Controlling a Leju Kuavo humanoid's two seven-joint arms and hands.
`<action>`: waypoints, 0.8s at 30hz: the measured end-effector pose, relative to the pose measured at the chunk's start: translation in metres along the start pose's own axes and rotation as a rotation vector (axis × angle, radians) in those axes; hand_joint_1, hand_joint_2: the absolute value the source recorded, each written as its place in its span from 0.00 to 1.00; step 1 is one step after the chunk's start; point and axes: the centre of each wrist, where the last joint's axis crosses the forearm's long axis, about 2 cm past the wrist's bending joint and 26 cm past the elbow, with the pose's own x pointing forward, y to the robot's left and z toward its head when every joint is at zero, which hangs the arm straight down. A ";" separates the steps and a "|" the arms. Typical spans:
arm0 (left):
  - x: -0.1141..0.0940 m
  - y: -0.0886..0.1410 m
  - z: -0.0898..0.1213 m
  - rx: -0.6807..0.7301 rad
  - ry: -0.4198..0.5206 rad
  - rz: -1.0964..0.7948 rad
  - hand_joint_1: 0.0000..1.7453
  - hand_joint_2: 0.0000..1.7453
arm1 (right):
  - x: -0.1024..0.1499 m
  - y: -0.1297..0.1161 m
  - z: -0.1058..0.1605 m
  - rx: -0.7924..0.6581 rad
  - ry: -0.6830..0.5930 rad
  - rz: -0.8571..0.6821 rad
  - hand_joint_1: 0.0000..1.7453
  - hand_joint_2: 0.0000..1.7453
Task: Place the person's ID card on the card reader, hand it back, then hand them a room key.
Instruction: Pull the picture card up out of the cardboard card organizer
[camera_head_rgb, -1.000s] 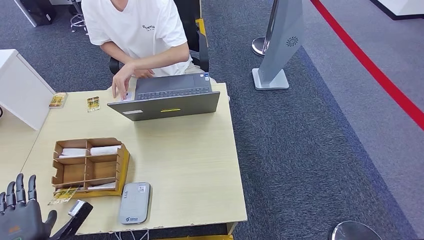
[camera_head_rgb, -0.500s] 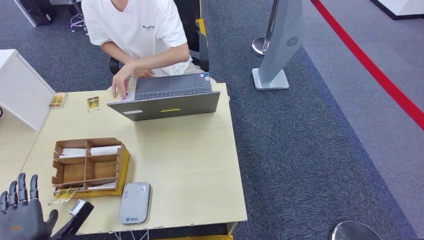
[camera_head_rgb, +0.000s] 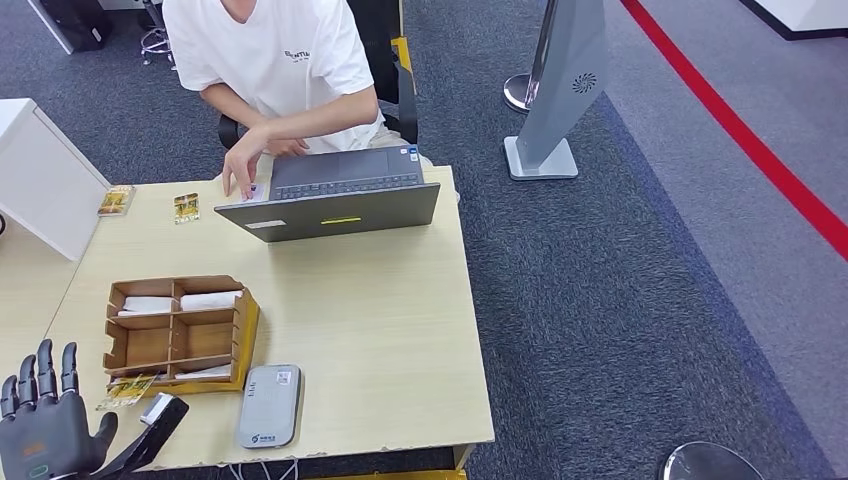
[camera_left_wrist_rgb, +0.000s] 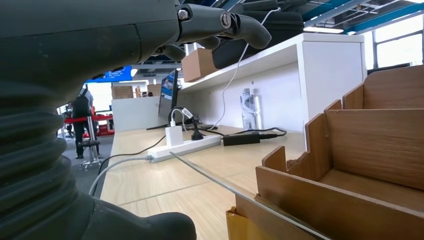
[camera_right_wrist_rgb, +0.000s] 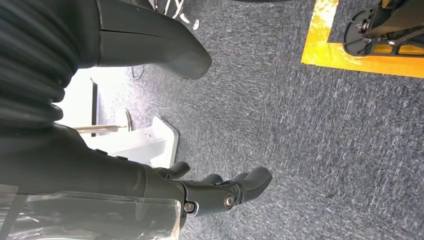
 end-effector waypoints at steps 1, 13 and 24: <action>0.000 0.000 0.000 0.000 0.000 0.000 0.00 1.00 | 0.000 0.000 0.000 0.000 0.000 0.001 0.00 1.00; 0.002 -0.001 -0.003 0.000 -0.007 -0.001 0.00 1.00 | 0.000 0.000 0.000 -0.001 -0.003 0.006 0.00 1.00; 0.006 -0.002 -0.006 0.001 -0.024 0.001 0.00 1.00 | 0.001 0.000 0.000 -0.001 -0.007 0.012 0.00 1.00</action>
